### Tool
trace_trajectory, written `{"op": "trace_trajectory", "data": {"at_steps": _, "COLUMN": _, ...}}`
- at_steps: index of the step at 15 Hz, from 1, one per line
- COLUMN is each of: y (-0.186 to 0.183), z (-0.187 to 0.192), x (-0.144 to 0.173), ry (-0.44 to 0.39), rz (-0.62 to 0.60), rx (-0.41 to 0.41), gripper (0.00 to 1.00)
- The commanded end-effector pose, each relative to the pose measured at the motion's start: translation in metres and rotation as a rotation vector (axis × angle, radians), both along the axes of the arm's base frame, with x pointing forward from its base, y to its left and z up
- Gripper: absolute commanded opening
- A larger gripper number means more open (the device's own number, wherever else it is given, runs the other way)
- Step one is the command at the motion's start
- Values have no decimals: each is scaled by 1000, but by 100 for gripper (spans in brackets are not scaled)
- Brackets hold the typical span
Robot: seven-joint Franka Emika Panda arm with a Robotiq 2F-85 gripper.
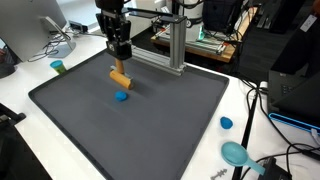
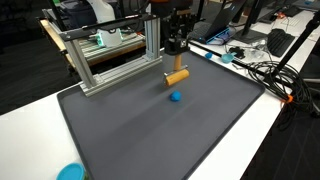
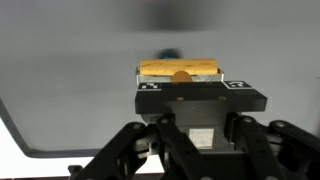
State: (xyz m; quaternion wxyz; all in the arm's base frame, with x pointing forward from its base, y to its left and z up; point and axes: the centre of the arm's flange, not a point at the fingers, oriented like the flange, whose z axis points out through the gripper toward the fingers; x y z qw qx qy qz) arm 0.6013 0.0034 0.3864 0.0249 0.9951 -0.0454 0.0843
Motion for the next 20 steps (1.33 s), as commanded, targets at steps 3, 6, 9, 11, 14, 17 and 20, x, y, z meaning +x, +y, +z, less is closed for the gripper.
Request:
{"op": "trace_trajectory", "data": {"at_steps": 3, "y": -18, "z": -27, "x": 21, "ry": -16, "rz": -46, "rx": 77, "gripper": 22}}
{"op": "trace_trajectory", "data": {"at_steps": 6, "y": -23, "z": -38, "x": 24, "ry": -10, "rz": -65, "rx": 84, "gripper": 22}}
{"op": "trace_trajectory", "data": {"at_steps": 9, "y": -28, "z": -45, "x": 29, "ry": -16, "rz": -79, "rx": 69, "gripper": 22}}
{"op": "trace_trajectory", "data": {"at_steps": 11, "y": -31, "z": -52, "x": 34, "ry": -12, "rz": -89, "rx": 53, "gripper": 22}}
{"op": "trace_trajectory", "data": {"at_steps": 14, "y": -30, "z": -65, "x": 39, "ry": 31, "rz": -94, "rx": 49, "gripper": 22}}
{"op": "trace_trajectory", "data": {"at_steps": 17, "y": -28, "z": -81, "x": 45, "ry": 45, "rz": -102, "rx": 46, "gripper": 22}}
{"op": "trace_trajectory", "data": {"at_steps": 20, "y": -28, "z": -60, "x": 35, "ry": 22, "rz": -95, "rx": 57, "gripper": 22}}
